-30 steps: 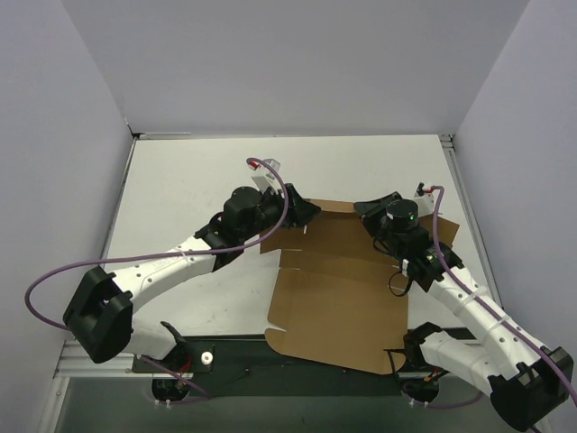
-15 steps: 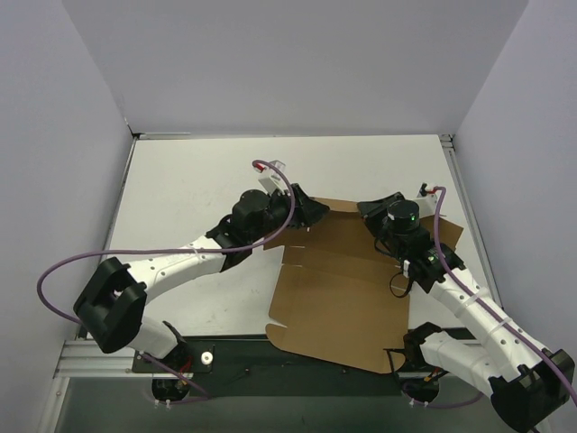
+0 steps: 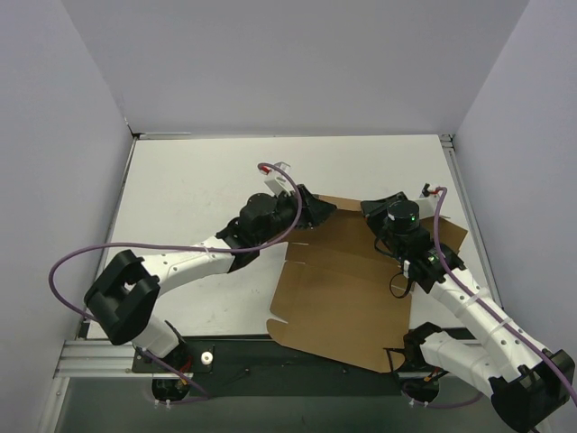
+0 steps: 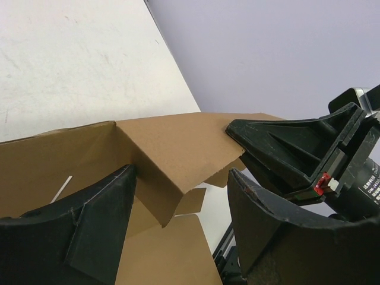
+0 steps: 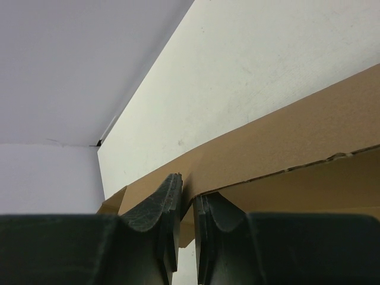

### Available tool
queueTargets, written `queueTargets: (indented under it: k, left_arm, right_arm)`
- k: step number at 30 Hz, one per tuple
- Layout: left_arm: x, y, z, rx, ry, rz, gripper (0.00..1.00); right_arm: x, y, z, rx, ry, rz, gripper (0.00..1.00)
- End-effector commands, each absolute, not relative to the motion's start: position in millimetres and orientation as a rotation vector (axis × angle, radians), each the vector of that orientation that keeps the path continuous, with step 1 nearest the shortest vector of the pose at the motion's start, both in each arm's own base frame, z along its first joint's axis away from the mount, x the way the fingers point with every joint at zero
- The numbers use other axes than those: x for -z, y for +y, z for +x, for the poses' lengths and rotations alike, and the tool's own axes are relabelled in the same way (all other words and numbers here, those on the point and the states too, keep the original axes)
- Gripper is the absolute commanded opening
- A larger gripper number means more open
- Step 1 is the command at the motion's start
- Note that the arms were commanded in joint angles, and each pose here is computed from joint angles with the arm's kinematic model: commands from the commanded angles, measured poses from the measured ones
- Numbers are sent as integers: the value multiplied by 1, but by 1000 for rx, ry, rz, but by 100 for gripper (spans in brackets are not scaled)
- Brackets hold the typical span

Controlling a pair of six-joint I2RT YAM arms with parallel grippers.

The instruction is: Fold the paper box

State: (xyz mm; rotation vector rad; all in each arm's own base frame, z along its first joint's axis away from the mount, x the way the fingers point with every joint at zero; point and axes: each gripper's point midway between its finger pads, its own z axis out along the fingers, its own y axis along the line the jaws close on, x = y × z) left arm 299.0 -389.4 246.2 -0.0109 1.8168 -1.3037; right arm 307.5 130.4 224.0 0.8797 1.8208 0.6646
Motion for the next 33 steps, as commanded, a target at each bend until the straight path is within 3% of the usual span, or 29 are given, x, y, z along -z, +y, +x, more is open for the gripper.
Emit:
queueTargets:
  k: [1,19,33]
  left_arm:
    - [-290,-414,277,1475,1683,66,72]
    - [-335,-437,263,1652,1466,239,72]
    - [-349,-433,278,1686,1401,236,72]
  right_arm:
    - [-217,132,301,-621,1864,802,0]
    - [-212,127,303,-570,1870,794,0]
    - [-212,125,303,-547,1868,766,0]
